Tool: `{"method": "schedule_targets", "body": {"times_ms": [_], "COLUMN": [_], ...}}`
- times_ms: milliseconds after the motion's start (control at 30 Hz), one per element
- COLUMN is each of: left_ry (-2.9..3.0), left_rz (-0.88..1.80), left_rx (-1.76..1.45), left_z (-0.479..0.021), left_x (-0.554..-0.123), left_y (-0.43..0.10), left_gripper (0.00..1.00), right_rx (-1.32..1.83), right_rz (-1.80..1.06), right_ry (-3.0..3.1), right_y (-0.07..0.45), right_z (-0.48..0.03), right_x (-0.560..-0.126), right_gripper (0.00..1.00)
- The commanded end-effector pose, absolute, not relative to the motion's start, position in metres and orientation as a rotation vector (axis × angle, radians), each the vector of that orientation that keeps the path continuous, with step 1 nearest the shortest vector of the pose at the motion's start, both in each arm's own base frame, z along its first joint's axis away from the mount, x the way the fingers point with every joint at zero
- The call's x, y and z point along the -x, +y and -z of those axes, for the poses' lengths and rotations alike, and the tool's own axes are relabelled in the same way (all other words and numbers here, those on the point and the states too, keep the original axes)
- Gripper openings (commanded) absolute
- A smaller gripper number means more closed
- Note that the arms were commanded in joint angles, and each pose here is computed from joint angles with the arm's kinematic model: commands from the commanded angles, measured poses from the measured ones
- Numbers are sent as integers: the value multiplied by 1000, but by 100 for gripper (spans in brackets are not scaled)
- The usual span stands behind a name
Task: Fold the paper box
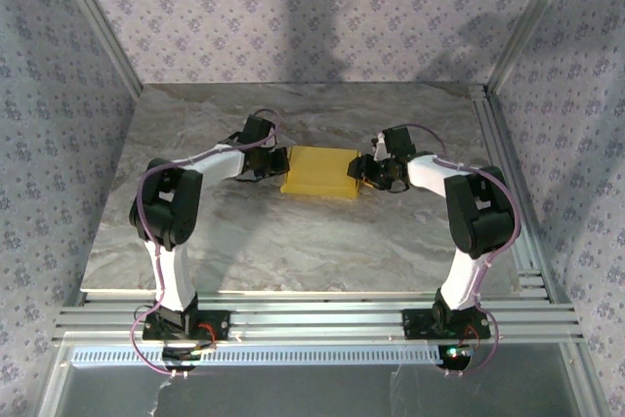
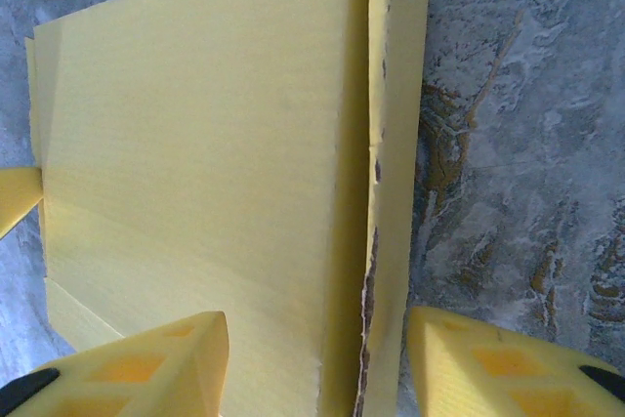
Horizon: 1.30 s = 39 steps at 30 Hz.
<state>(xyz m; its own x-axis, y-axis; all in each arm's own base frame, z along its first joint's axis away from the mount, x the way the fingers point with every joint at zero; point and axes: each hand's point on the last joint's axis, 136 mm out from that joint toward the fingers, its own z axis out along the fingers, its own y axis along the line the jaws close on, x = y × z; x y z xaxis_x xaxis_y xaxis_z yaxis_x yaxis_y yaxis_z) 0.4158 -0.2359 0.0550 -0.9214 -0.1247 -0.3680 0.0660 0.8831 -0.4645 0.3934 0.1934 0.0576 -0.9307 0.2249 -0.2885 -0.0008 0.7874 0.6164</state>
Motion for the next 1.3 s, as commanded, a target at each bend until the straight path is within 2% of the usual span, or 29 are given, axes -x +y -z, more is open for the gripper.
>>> {"method": "schedule_targets", "body": {"times_ms": [0, 133, 367, 500, 700, 900, 1000, 1100, 1267], "left_ry": [2761, 2813, 2907, 2938, 2974, 3003, 3007, 2998, 2990], "left_rz": [593, 603, 774, 805, 825, 862, 869, 881, 899], "left_rx": [45, 49, 48, 57, 81, 114, 121, 128, 131], "left_z": [-37, -58, -80, -79, -86, -85, -85, -87, -87], "left_x": [-400, -390, -369, -362, -350, -346, -345, -346, -348], "left_y": [-229, -228, -237, -237, -232, -230, -230, -231, -234], "left_gripper": [0, 0, 0, 0, 0, 0, 0, 0, 0], "right_rx": [-155, -149, -364, -503, -582, -882, -1000, -1099, -1121], "right_rz": [-900, -868, -1041, -1136, -1048, -1273, -1403, -1435, -1472], "right_ry": [2588, 2541, 2493, 2483, 2413, 2401, 2344, 2370, 2407], "right_y": [189, 181, 167, 160, 127, 141, 153, 163, 188], "right_z": [-76, -88, -98, -95, -101, -80, -80, -72, -66], "right_x": [-393, -389, -380, -370, -357, -341, -339, -330, -320], "right_gripper": [52, 55, 69, 69, 71, 72, 76, 83, 86]}}
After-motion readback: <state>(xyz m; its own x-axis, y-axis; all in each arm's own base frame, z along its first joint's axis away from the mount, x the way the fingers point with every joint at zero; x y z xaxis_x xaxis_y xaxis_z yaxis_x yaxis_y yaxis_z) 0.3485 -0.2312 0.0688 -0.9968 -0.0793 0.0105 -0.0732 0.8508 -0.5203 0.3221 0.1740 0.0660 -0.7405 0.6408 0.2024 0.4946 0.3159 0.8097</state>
